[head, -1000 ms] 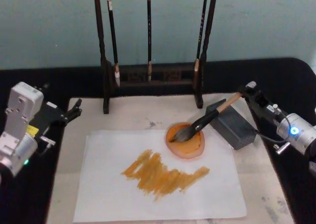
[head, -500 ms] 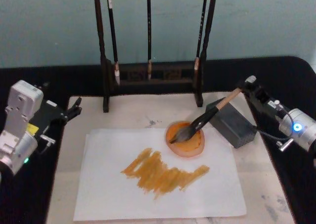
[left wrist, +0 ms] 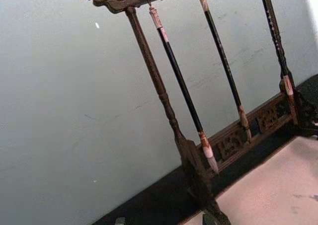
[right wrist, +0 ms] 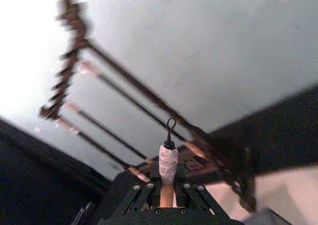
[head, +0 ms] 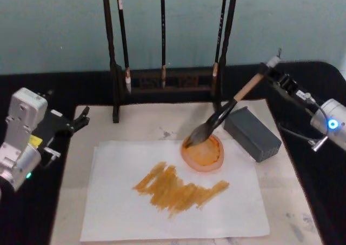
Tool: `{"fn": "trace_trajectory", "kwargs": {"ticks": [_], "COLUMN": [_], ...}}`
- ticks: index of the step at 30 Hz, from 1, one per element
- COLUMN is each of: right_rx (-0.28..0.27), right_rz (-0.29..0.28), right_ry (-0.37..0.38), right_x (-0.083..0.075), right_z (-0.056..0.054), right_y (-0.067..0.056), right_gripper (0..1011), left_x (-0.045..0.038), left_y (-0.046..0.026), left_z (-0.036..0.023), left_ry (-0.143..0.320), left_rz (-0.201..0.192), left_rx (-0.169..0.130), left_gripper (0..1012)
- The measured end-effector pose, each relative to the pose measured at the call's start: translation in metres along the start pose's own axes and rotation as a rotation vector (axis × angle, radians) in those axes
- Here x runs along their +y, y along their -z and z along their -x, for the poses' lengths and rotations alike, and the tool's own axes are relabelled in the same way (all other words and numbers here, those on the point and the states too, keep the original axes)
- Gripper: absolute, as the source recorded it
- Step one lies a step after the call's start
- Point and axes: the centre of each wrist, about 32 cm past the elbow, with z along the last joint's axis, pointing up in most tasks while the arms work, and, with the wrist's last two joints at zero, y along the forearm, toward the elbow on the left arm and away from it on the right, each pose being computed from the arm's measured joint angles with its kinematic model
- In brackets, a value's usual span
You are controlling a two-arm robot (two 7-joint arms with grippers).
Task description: Pick up the brush from the inkstone, write on the paper, then place the brush back to its original position.
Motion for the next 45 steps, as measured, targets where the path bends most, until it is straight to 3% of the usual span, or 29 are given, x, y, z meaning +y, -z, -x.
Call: {"fn": "trace_trajectory", "kwargs": {"ticks": [2,3,9,21,25,31,36,45], "right_rx": [-0.082,-0.151,-0.385,-0.602,-0.709,-0.789,-0.813,-0.878], "right_rz": [0.004,0.008,0.030,0.059,0.073,0.106,0.139,0.175], "right_ry": [-0.032,-0.049,-0.111,-0.225,-0.282,-0.370,-0.428,-0.474], "right_x": [0.000,0.000,-0.001,-0.006,-0.013,-0.023,-0.029,-0.031], "right_z": [0.010,0.017,0.042,0.077,0.085,0.087,0.087,0.091], "right_y": [-0.003,-0.003,-0.001,0.005,0.012,0.019,0.024,0.035], "right_gripper": [163,163,163,163,163,163,163,163], "left_x": [0.0000,0.0000,0.0000,0.0000,0.0000,0.0000,0.0000,0.0000], "left_y": [0.0000,0.0000,0.0000,0.0000,0.0000,0.0000,0.0000,0.0000], "left_z": [0.0000,0.0000,0.0000,0.0000,0.0000,0.0000,0.0000,0.0000], "left_ry": [0.000,0.000,0.000,0.000,0.000,0.000,0.000,0.000], "left_rz": [0.000,0.000,0.000,0.000,0.000,0.000,0.000,0.000], "left_rx": [0.000,0.000,0.000,0.000,0.000,0.000,0.000,0.000], "left_gripper": [1010,1010,1010,1010,1010,1010,1009,1010]}}
